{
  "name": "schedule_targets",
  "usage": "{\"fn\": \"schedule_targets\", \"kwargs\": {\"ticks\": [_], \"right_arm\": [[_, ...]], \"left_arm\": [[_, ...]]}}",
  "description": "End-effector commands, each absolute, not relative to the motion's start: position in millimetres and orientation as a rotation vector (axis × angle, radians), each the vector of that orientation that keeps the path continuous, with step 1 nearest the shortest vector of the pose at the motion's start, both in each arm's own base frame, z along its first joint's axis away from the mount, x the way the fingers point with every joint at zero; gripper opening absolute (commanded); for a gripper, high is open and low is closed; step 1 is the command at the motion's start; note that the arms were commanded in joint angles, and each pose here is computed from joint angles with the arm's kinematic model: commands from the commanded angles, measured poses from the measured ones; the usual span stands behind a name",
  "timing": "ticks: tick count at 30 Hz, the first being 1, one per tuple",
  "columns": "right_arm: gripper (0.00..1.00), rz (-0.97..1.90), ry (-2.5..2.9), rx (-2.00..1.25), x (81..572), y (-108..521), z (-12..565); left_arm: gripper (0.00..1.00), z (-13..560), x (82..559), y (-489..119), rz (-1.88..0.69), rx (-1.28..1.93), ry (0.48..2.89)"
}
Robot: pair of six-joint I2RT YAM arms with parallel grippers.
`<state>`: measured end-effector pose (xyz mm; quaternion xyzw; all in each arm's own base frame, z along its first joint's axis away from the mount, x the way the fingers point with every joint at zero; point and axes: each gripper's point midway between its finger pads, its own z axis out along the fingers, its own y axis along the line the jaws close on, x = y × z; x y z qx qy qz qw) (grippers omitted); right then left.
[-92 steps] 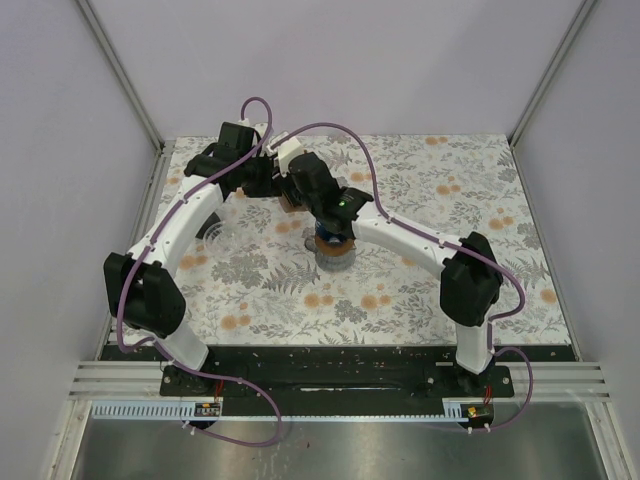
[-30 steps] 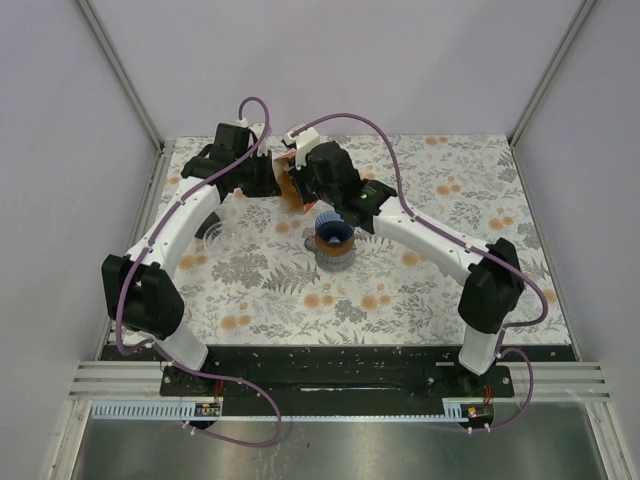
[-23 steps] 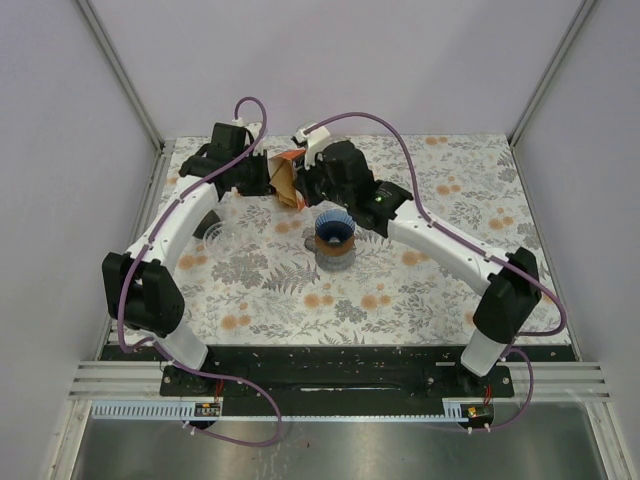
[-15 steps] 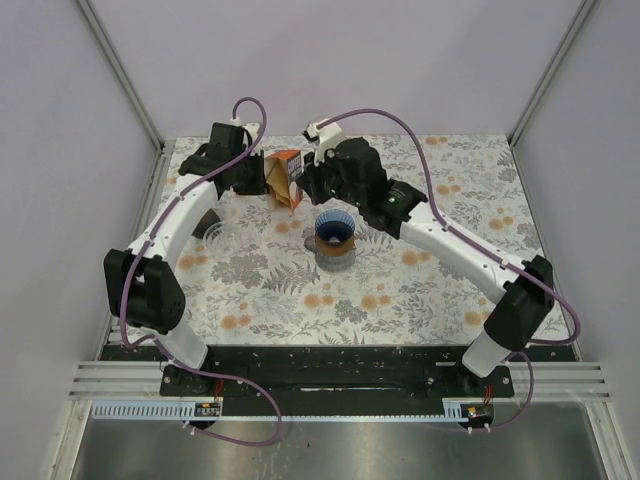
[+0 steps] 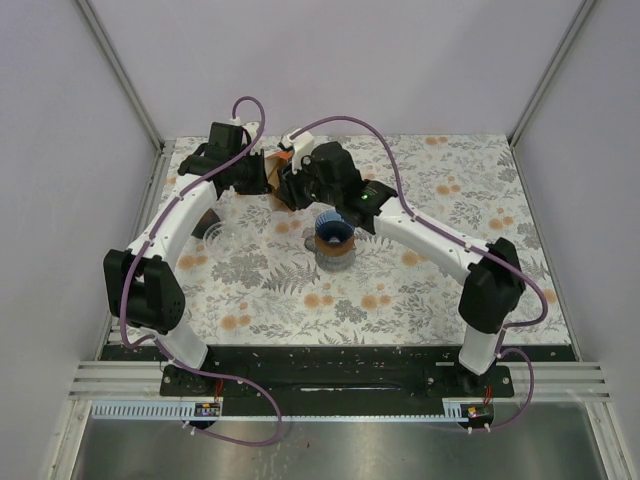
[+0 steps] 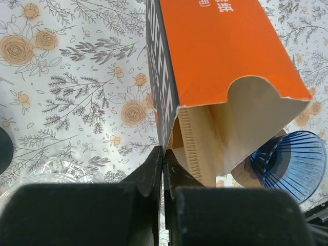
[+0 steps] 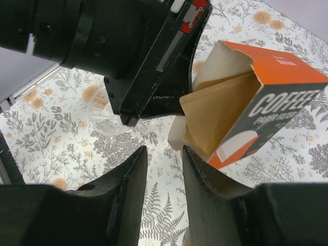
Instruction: Place the coffee filter in the dripper
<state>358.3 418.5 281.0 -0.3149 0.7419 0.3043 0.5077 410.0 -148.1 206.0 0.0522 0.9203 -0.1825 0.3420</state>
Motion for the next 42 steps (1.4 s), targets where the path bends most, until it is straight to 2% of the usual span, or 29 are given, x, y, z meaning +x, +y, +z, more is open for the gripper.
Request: {"fn": "schedule_targets", "kwargs": {"ticks": [1, 19, 21, 24, 27, 29, 34, 42], "right_arm": [[0.42, 0.715, 1.721, -0.773, 369, 435, 299], [0.44, 0.448, 1.821, -0.768, 412, 431, 252], [0.39, 0.440, 1.823, -0.764, 415, 430, 251], [0.15, 0.434, 1.827, -0.761, 414, 429, 251], [0.03, 0.428, 1.827, -0.754, 414, 427, 255], [0.00, 0.432, 1.829, -0.745, 411, 424, 259], [0.00, 0.478, 1.838, -0.743, 399, 420, 271], [0.00, 0.688, 1.805, -0.679, 363, 409, 326]], "left_arm": [[0.00, 243, 414, -157, -0.550, 0.144, 2.287], [0.00, 248, 411, -161, -0.579, 0.154, 2.278], [0.00, 248, 411, -161, -0.580, 0.157, 2.278], [0.00, 247, 411, -160, -0.575, 0.157, 2.279], [0.00, 245, 412, -159, -0.561, 0.160, 2.281], [0.00, 242, 413, -157, -0.546, 0.158, 2.288], [0.00, 234, 418, -154, -0.516, 0.160, 2.300], [0.00, 225, 433, -136, -0.376, 0.165, 2.291]]}}
